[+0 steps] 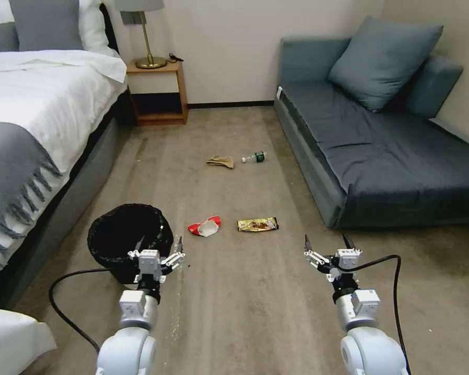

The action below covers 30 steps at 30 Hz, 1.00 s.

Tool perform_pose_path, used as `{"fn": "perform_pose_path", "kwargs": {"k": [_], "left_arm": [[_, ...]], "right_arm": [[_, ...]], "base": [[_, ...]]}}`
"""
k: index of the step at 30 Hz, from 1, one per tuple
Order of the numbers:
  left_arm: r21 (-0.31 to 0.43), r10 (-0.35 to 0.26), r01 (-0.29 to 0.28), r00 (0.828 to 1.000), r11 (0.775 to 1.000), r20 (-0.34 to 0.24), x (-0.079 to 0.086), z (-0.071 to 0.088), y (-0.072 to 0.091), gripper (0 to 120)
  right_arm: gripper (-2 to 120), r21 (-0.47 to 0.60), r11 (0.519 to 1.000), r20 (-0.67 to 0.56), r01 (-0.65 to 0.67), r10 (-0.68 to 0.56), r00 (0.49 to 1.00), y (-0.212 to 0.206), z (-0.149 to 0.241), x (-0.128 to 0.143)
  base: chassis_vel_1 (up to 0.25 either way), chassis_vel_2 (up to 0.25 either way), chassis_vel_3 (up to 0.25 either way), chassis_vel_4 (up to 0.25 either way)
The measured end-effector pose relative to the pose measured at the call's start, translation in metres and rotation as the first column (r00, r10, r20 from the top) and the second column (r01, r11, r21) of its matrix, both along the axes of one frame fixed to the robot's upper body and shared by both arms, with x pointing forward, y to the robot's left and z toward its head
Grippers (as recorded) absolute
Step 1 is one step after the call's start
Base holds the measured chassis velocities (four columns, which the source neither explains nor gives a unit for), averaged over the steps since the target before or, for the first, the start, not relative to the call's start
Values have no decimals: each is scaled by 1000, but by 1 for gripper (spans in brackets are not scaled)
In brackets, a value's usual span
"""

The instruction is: Pick up the trash bin, then pick up the garbage on the floor and place it into the trash bin.

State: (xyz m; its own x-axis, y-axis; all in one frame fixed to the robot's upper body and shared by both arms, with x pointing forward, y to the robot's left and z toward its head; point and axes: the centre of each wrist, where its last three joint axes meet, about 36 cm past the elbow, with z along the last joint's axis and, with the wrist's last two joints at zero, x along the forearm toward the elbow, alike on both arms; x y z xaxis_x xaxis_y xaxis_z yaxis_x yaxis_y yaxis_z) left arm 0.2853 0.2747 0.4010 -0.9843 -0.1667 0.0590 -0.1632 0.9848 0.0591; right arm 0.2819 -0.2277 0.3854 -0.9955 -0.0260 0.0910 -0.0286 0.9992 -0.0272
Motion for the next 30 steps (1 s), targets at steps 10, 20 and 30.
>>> {"fn": "perform_pose_path", "kwargs": {"k": [10, 20, 30], "left_arm": [[-29, 252, -251, 966, 968, 52, -27, 83, 55, 100], [-33, 228, -226, 971, 974, 77, -23, 86, 71, 100], [-29, 251, -250, 967, 968, 48, -20, 74, 79, 100]], "right_arm": [[100, 191, 977, -146, -96, 125, 981, 21, 71, -59], [100, 181, 970, -96, -161, 180, 979, 9, 77, -53], [100, 185, 970, -93, -161, 180, 979, 12, 66, -50]], "base": [[0, 0, 0, 0], [0, 0, 0, 0], [0, 0, 0, 0]]}}
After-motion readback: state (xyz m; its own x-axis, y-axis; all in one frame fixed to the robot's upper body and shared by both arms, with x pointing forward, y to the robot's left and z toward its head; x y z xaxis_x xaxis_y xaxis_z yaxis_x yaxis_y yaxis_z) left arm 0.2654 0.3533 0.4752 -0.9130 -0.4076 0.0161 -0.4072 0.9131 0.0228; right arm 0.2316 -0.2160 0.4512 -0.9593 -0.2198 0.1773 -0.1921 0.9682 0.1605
